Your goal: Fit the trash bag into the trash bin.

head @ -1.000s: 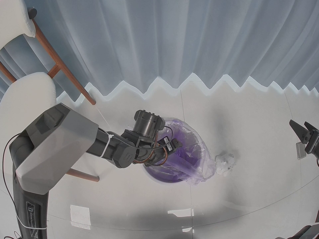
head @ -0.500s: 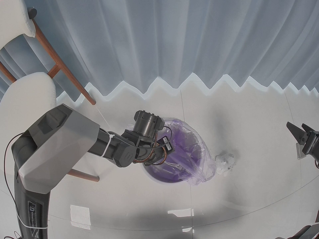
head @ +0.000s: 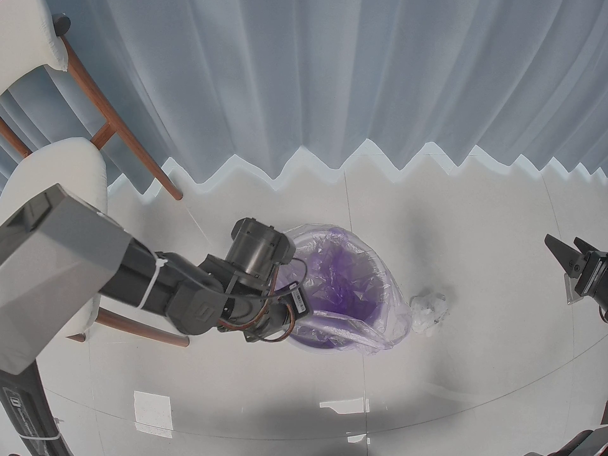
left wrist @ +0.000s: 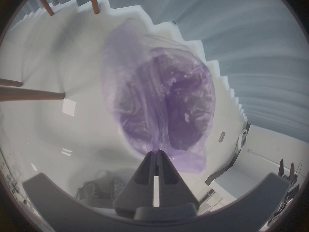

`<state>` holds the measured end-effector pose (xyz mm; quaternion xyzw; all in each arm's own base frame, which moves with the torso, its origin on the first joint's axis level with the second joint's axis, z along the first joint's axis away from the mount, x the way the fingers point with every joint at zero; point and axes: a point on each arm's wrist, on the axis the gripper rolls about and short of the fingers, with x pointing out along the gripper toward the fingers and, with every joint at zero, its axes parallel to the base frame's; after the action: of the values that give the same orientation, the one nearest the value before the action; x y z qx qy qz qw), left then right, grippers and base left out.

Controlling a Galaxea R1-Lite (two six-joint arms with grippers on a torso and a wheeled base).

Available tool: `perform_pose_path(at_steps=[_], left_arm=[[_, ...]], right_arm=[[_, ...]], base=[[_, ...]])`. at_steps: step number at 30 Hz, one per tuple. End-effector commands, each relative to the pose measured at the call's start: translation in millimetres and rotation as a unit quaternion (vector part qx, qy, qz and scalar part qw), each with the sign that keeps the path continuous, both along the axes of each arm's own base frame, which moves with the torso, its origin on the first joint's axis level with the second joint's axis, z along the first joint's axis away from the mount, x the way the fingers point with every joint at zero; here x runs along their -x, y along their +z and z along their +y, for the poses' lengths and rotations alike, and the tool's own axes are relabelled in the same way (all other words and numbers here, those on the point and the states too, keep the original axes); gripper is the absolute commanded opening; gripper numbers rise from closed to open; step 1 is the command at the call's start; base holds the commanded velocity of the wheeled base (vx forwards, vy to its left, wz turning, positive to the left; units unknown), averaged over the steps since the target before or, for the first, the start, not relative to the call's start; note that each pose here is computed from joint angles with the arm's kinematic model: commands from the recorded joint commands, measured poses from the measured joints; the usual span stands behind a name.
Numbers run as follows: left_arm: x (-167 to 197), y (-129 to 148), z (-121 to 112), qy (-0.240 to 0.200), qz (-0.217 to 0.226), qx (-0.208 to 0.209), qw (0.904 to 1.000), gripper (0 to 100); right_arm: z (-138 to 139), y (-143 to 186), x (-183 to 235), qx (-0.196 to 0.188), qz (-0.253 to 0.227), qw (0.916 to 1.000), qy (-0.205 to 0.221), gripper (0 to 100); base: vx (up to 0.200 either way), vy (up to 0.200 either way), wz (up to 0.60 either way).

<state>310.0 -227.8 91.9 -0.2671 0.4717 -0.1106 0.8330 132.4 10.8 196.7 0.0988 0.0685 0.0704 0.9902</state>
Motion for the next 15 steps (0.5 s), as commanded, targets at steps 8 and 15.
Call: perform_pose_path(at_steps=[8,15], left_arm=[[70.5,-46.2,29.2,-0.018,0.09,-0.101,0.9907,0],[71.0,-77.6,36.1,-0.001,0.077,-0.107,0.9913,0]], right_arm=[[0.1,0.5,0.2,0.001,-0.002,1.0,0.001,100],[0.0,-0.6,0.7,0.001,0.0,1.0,0.001,100]], base=[[0.0,0.0,0.0],[0.0,0.0,0.0]])
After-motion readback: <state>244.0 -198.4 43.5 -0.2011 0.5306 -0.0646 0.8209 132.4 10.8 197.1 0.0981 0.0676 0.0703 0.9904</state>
